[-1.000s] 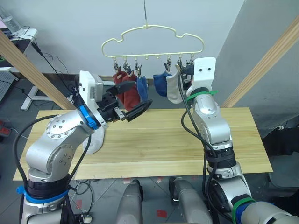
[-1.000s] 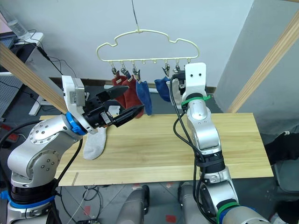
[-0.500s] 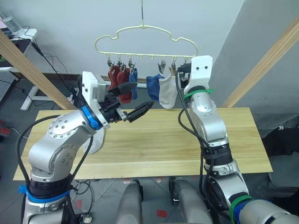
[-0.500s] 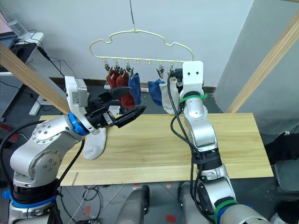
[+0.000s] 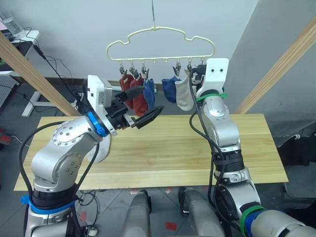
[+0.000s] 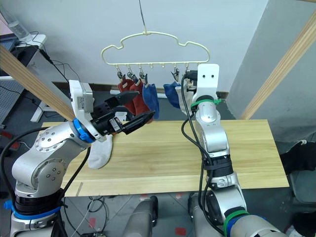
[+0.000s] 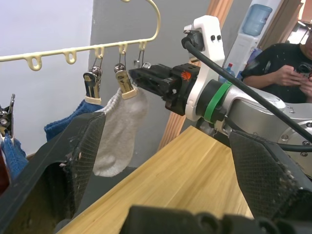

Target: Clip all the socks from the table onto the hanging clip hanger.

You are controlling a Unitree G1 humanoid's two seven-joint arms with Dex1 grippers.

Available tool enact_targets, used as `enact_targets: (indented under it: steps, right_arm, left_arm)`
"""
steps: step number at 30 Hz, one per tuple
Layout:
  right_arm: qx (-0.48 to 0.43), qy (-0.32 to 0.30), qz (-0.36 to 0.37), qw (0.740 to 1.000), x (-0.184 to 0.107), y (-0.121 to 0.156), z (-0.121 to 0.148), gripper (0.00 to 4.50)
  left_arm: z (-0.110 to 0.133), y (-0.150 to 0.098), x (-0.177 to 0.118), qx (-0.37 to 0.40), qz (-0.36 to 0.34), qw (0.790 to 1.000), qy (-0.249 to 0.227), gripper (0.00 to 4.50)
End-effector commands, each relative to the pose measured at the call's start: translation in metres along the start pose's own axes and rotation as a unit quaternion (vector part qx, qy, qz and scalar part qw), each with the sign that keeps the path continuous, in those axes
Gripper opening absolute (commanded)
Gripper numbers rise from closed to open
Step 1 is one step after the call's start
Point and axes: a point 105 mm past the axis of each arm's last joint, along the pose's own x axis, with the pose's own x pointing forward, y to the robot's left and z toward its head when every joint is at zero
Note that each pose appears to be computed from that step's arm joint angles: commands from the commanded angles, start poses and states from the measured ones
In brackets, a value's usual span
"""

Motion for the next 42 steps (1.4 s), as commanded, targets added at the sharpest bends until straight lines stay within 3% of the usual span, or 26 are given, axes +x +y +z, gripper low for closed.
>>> enact_targets:
  steps: [1,14,27,32,35,39,42]
  right_arm:
    - [0.012,-0.035,0.001,0.999,0.0,0.004,0.02,0.23]
    - [0.016,-0.024,0.028,0.999,-0.003,0.01,0.018,0.12]
    - [0.116,0.069,0.176,0.975,-0.016,0.003,0.018,0.12]
    - [0.264,0.169,0.222,0.923,-0.027,-0.013,0.012,0.12]
    - [0.296,0.199,0.23,0.906,-0.029,-0.017,0.013,0.12]
    - [0.359,0.245,0.275,0.858,-0.034,-0.014,0.023,0.12]
    - [0.397,0.252,0.277,0.838,-0.032,-0.011,0.03,0.12]
  left_arm:
    - [0.01,-0.007,0.002,0.016,-0.012,1.0,-0.016,4.5]
    - [0.009,-0.008,0.003,0.015,-0.012,1.0,-0.015,4.5]
    - [-0.002,-0.009,0.001,0.013,-0.015,1.0,0.002,4.5]
    - [-0.012,-0.007,-0.005,0.003,-0.019,1.0,0.024,4.5]
    - [-0.015,-0.008,-0.006,-0.001,-0.021,0.999,0.026,4.5]
    - [-0.016,-0.009,-0.006,-0.005,-0.023,0.999,0.028,4.5]
    - [-0.021,-0.006,-0.01,-0.004,-0.013,0.999,0.04,4.5]
